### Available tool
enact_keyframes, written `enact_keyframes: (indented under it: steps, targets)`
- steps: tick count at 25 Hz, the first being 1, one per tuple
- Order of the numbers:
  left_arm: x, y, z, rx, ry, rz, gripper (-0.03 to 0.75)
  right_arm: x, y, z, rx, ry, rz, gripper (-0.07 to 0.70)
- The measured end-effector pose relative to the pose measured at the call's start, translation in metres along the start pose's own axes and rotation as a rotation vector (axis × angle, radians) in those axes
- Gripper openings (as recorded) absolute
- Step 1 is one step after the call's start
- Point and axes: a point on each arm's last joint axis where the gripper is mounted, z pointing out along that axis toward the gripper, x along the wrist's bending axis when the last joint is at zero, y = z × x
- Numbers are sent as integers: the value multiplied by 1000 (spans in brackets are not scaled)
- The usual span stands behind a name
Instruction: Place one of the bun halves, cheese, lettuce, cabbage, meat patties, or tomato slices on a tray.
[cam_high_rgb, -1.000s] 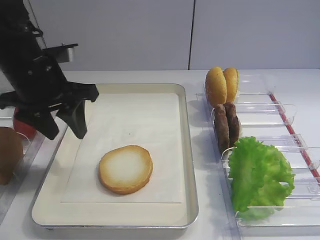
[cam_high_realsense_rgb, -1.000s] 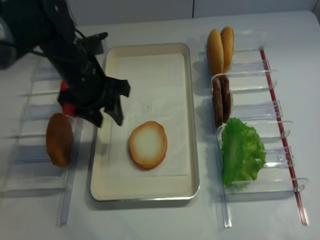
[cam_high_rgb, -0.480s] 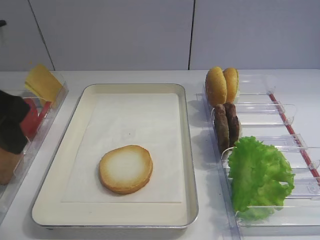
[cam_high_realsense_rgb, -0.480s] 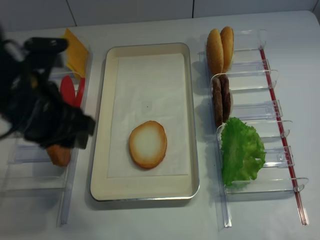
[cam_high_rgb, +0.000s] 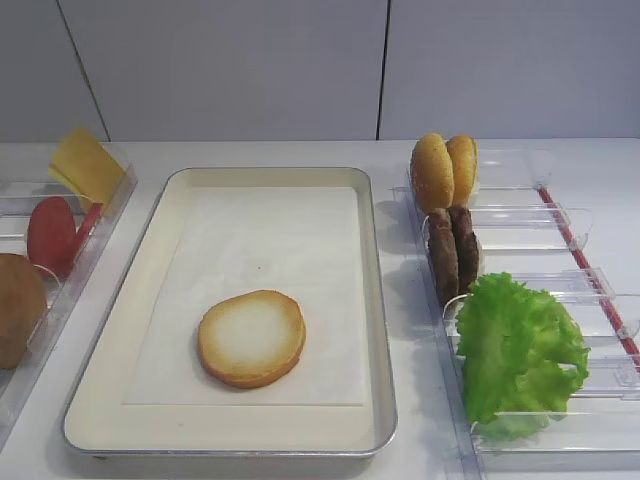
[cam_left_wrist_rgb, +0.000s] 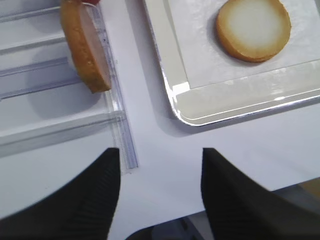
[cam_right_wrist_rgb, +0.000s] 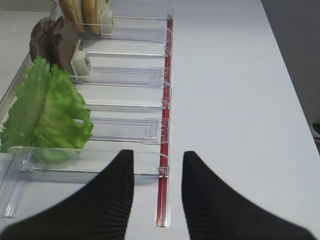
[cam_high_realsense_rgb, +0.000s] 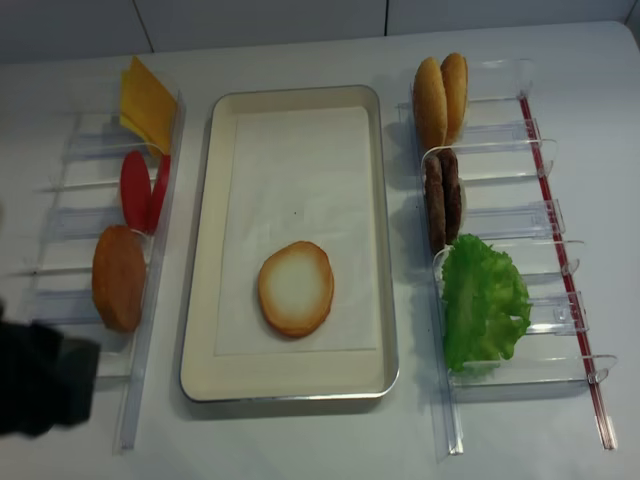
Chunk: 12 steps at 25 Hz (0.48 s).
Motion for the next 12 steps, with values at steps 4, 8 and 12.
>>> enact_keyframes:
  steps: [4,8,12]
  targets:
    - [6,-34,-12,-102,5,5,344,0,0,0,0,0,0,268]
    - [10,-68,-15,-197,-6,12,344,0,0,0,0,0,0,268]
    - [14,-100,-10,-275,-12,43,342,0,0,0,0,0,0,268]
